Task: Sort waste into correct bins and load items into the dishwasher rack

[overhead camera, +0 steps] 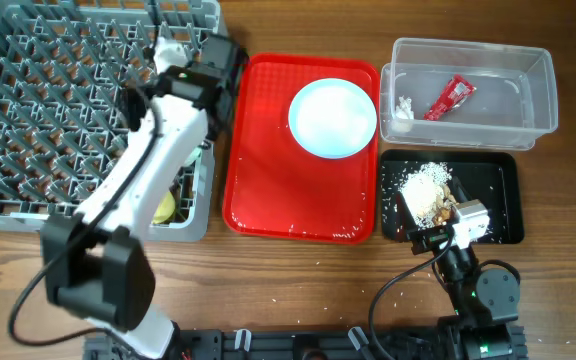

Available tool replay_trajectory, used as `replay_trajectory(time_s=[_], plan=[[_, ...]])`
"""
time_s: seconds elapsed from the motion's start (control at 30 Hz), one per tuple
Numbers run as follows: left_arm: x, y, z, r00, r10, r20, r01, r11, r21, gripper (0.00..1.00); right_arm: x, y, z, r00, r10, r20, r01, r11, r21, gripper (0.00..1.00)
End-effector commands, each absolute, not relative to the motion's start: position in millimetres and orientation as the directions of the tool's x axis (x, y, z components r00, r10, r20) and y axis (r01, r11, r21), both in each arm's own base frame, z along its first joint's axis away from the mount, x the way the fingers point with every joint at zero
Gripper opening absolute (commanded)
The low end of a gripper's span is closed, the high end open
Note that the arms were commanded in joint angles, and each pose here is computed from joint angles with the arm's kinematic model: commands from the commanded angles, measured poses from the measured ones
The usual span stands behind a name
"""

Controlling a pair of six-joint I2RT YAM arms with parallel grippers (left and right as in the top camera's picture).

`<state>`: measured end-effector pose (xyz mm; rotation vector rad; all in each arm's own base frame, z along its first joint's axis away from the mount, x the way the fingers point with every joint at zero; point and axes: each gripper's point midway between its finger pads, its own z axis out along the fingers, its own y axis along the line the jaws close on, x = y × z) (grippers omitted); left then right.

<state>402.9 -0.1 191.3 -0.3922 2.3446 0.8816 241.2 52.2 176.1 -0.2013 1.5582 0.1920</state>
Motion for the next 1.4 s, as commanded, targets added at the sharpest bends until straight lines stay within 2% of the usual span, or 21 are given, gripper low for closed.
replay_trajectory(time_s=[0.0,0.07,0.17,0.4,0.43,0.47,0.5,0.53,0.57,0.63,0.7,0.8,0.9,0.93,1.0,1.03,1.13,1.23,1.3,1.37], plan=[[413,-100,171,-0.833,-0.226,-0.506,-0.251,0.968,-0.020,0.81,241,53,178,0.016,-0.018,-1.000,-0.254,0.967,-0.021,1.00],[421,-148,156,-0.863,-0.222,-0.453,-0.143,0.969,-0.201,0.77,241,53,178,0.016,-0.018,-1.000,-0.254,0.967,-0.021,1.00],[433,-204,103,-0.907,-0.165,-0.387,-0.045,0.953,-0.301,0.77,241,53,178,0.016,-0.018,-1.000,-0.254,0.967,-0.021,1.00],[421,-263,-11,-0.955,-0.037,-0.293,0.040,0.966,-0.255,0.64,241,53,178,0.016,-0.018,-1.000,-0.254,0.967,-0.021,1.00],[414,-263,-23,-0.962,-0.025,-0.270,0.040,0.972,-0.233,0.58,241,53,178,0.016,-0.017,-1.000,-0.254,0.967,-0.021,1.00],[408,-260,-28,-0.968,-0.016,-0.249,0.037,0.977,-0.208,0.46,241,53,178,0.016,-0.018,-1.000,-0.254,0.967,-0.021,1.00],[401,-254,-29,-0.973,-0.010,-0.230,0.032,0.984,-0.176,0.24,241,53,178,0.016,-0.018,-1.000,-0.254,0.967,-0.021,1.00],[397,-247,-28,-0.976,-0.009,-0.218,0.023,0.989,-0.145,0.12,241,53,178,0.016,-0.018,-1.000,-0.254,0.967,-0.021,1.00],[395,-231,-23,-0.975,-0.009,-0.223,0.006,0.998,-0.068,0.04,241,53,178,0.016,-0.018,-1.000,-0.254,0.967,-0.021,1.00],[398,-197,2,-0.961,-0.001,-0.275,-0.032,0.994,0.108,0.04,241,53,178,0.016,-0.017,-1.000,-0.254,0.967,-0.021,1.00],[407,-165,62,-0.927,0.020,-0.375,-0.085,0.961,0.262,0.04,241,53,178,0.016,-0.017,-1.000,-0.254,0.967,-0.021,1.00],[408,-137,147,-0.854,0.027,-0.520,-0.168,0.931,0.323,0.04,241,53,178,0.016,-0.018,-1.000,-0.254,0.967,-0.022,1.00],[385,-88,254,-0.710,0.026,-0.703,-0.320,0.879,0.355,0.04,241,53,178,0.016,-0.018,-1.000,-0.254,0.967,-0.021,1.00],[377,-77,271,-0.684,0.033,-0.729,-0.353,0.859,0.371,0.04,241,53,178,0.016,-0.018,-1.000,-0.254,0.967,-0.021,1.00],[350,-29,329,-0.588,0.079,-0.805,-0.502,0.745,0.440,0.04,241,53,178,0.016,-0.017,-1.000,-0.254,0.967,-0.021,1.00],[337,-3,348,-0.576,0.112,-0.810,-0.568,0.658,0.494,0.04,241,53,178,0.016,-0.018,-1.000,-0.254,0.967,-0.021,1.00],[327,48,356,-0.609,0.097,-0.787,-0.651,0.505,0.566,0.04,241,53,178,0.016,-0.018,-1.000,-0.254,0.967,-0.021,1.00],[333,104,330,-0.681,-0.021,-0.732,-0.674,0.407,0.616,0.04,241,53,178,0.016,-0.018,-1.000,-0.254,0.967,-0.021,1.00],[341,133,308,-0.744,-0.064,-0.665,-0.634,0.381,0.673,0.04,241,53,178,0.016,-0.018,-1.000,-0.254,0.967,-0.021,1.00],[356,151,291,-0.826,-0.039,-0.563,-0.525,0.419,0.741,0.04,241,53,178,0.016,-0.018,-1.000,-0.254,0.967,-0.021,1.00]])
